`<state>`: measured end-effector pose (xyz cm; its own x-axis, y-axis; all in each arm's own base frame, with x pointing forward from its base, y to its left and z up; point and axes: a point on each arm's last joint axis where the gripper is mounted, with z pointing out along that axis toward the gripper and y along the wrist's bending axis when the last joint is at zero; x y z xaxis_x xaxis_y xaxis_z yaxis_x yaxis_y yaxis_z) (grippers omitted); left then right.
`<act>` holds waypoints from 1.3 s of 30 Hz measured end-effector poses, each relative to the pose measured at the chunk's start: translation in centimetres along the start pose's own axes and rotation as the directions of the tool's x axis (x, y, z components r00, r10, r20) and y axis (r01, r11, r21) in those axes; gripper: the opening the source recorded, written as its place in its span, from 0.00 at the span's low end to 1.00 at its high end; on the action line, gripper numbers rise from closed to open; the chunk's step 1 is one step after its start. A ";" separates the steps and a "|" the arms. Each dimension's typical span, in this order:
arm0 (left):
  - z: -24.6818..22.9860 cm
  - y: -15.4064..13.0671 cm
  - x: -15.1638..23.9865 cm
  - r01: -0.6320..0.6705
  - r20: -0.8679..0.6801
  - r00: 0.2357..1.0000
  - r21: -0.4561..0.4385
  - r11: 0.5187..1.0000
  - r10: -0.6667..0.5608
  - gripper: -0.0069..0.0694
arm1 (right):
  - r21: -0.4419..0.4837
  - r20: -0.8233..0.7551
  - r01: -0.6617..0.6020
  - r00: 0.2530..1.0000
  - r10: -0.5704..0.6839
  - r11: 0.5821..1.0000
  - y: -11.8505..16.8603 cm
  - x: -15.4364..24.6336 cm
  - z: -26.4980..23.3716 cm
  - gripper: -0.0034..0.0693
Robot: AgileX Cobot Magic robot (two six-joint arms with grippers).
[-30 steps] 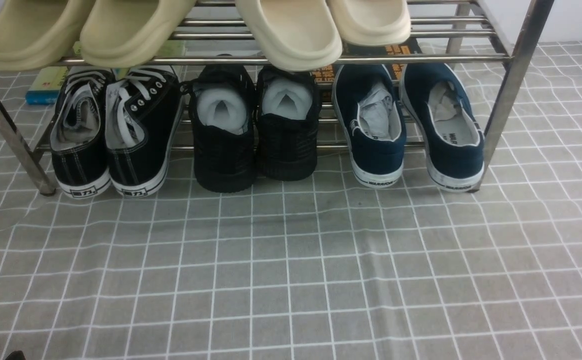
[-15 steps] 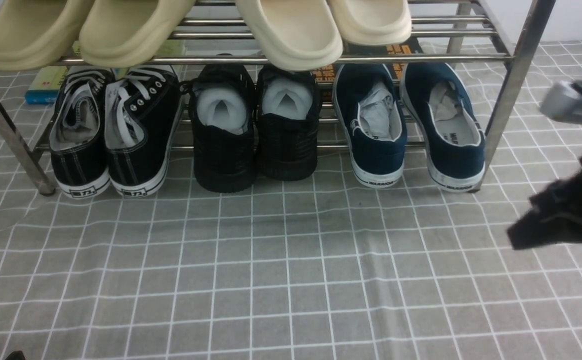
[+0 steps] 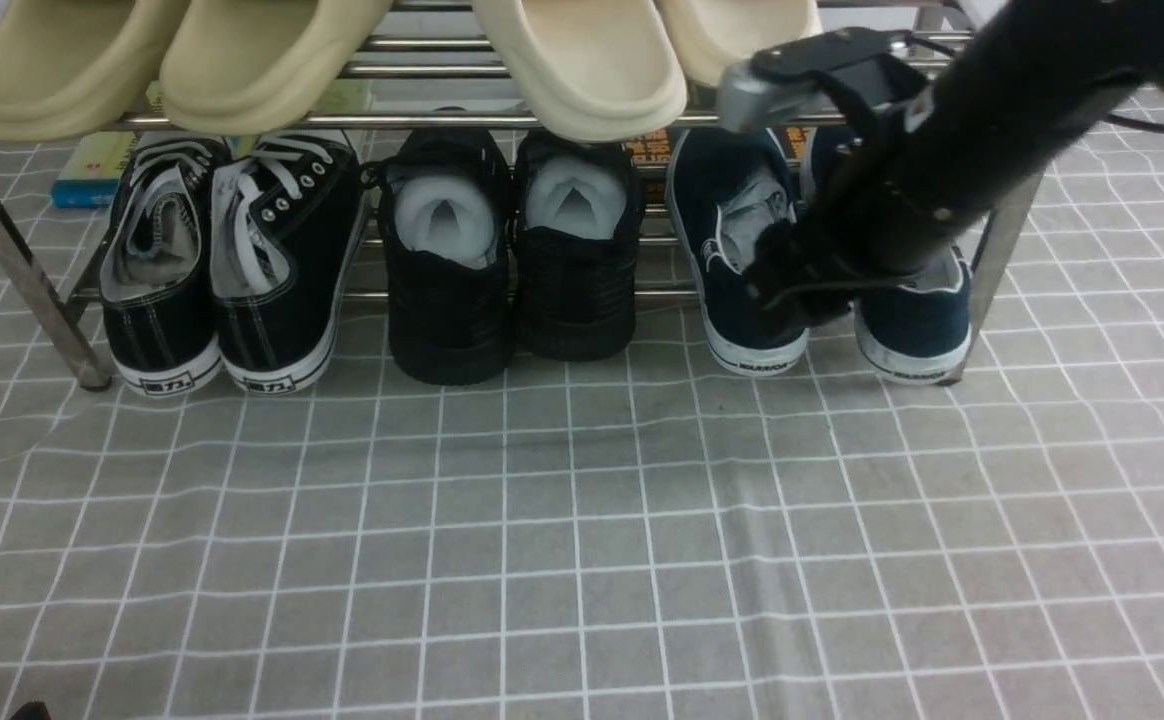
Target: Take the shoes off the shelf with your hand from the grey coffee tablecloth.
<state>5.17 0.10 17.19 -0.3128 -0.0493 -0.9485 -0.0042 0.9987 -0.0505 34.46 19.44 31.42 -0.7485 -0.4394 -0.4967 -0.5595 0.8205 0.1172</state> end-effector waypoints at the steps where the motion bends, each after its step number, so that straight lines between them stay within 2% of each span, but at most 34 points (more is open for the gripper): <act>1: 0.0 0.0 0.0 0.000 0.000 1.000 0.000 1.000 0.000 0.40 | 0.025 0.009 0.016 1.000 -0.017 1.000 0.0 -0.5 0.6 0.68; 5: 0.0 0.0 0.0 0.000 0.000 1.000 0.000 1.000 0.000 0.40 | 0.100 0.061 0.072 0.995 -0.079 0.992 -0.4 -1.7 2.8 0.72; 14: 0.0 0.0 0.0 0.000 0.000 1.000 0.000 1.000 0.000 0.40 | 0.137 0.100 0.090 0.989 -0.104 0.986 -1.4 -2.2 7.5 0.71; 17: 0.0 0.0 0.0 -0.001 0.000 1.000 0.000 1.000 0.001 0.40 | 0.136 0.092 0.090 0.990 -0.103 0.987 -1.5 -2.1 7.9 0.66; 22: 0.0 0.0 0.0 -0.002 0.000 1.000 -0.001 1.000 0.002 0.40 | 0.146 0.079 0.101 0.990 -0.113 0.984 -1.6 -2.0 8.0 0.22; 24: 0.0 0.0 0.0 -0.002 0.000 1.000 -0.001 1.000 0.002 0.40 | 0.138 0.047 0.101 0.993 -0.108 0.985 -1.4 -1.8 7.6 0.10; 26: 0.0 0.0 0.0 -0.002 0.000 1.000 -0.001 1.000 0.002 0.40 | 0.135 0.023 0.106 0.994 -0.110 0.985 -1.2 -1.6 7.2 0.10; 30: 0.0 0.0 0.0 -0.002 0.000 1.000 -0.001 1.000 0.002 0.40 | 0.087 -0.099 0.106 0.990 -0.097 0.991 0.5 -0.3 2.6 0.10; 35: 0.0 0.0 0.0 -0.003 0.000 1.000 -0.001 1.000 0.003 0.40 | 0.019 -0.141 0.078 0.987 -0.074 0.997 3.2 1.0 -3.1 0.10; 39: 0.0 0.0 0.0 -0.003 0.000 1.000 -0.001 1.000 0.003 0.40 | -0.022 -0.144 0.130 0.981 -0.132 0.991 6.1 2.2 -5.4 0.10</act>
<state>5.17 0.11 17.20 -0.3126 -0.0465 -0.9487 -0.0044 0.9989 -0.0475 27.42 21.50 35.72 -0.7114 -0.5918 -0.3790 -0.6597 0.7482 0.0700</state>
